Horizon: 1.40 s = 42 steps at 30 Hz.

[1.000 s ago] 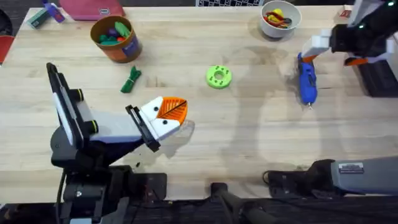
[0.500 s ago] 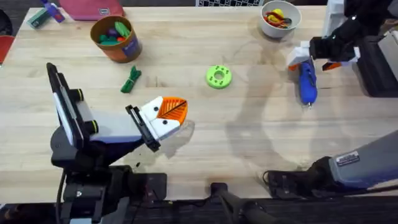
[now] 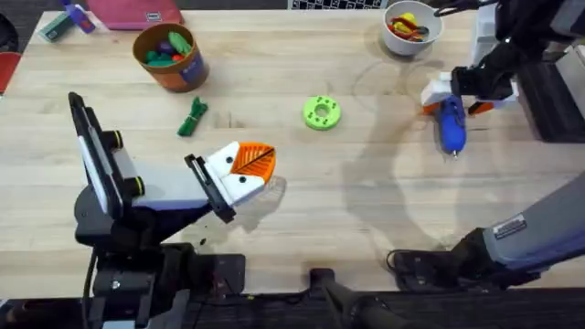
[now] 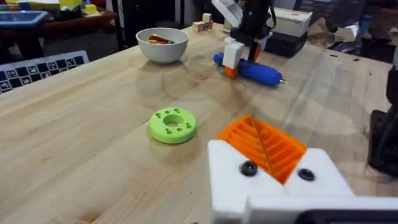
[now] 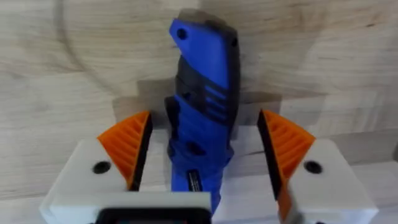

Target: Pick up the gripper from the table and insert it into the empty holder that is missing its gripper. Then pick up a screw, insert it into the mounting hole, and use the screwdriver to tighten it. Finally, clean up the table by picking up the vegetable and placing it into the bucket.

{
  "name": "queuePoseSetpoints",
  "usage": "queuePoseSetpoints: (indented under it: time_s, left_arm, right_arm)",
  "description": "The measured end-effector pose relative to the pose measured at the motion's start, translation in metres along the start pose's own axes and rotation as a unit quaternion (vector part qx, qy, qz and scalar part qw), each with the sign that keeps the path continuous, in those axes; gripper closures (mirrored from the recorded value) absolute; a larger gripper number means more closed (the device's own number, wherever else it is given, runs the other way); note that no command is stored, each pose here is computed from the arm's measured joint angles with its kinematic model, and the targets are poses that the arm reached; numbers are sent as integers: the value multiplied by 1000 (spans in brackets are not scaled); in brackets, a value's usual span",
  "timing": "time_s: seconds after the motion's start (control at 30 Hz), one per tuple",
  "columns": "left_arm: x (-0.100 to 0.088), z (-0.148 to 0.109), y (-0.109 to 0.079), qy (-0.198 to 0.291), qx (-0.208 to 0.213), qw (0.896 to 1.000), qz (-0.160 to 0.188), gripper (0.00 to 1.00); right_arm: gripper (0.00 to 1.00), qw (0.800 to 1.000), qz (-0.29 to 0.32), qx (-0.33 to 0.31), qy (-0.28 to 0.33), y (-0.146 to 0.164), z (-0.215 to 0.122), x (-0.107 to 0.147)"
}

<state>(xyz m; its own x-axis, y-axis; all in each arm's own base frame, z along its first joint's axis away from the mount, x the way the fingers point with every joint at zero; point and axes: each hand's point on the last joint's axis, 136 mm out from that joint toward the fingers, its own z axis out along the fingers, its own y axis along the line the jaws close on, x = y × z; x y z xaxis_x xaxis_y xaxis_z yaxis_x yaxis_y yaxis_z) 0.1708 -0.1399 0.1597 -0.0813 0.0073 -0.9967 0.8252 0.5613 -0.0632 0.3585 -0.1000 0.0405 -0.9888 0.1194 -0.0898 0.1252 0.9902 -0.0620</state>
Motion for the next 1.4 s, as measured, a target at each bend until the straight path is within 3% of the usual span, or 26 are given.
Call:
queuePoseSetpoints:
  time_s: [0.2,0.3,0.37,0.47,0.5,1.03,1.2,1.4]
  left_arm:
    - [0,0,0,0,0,1000,0,984]
    - [0,0,0,0,0,1000,0,984]
    - [0,0,0,0,0,1000,0,984]
    - [0,0,0,0,0,1000,0,984]
    - [0,0,0,0,0,1000,0,984]
    - [0,0,0,0,0,1000,0,984]
    - [0,0,0,0,0,1000,0,984]
    - [0,0,0,0,0,1000,0,984]
  right_arm:
    - [162,1000,0,1,-10,0,1,-5]
    - [326,1000,-1,1,-17,-1,1,-9]
    - [512,1000,-2,0,-18,-1,1,-9]
    - [918,1000,-4,3,-20,-1,1,-11]
    - [967,1000,-2,2,-20,-1,1,-11]
    - [975,1000,-3,-1,-14,-1,-13,-12]
    - [975,997,-4,-11,-82,2,-65,-38]
    - [975,974,-23,-24,-225,27,-169,-74]
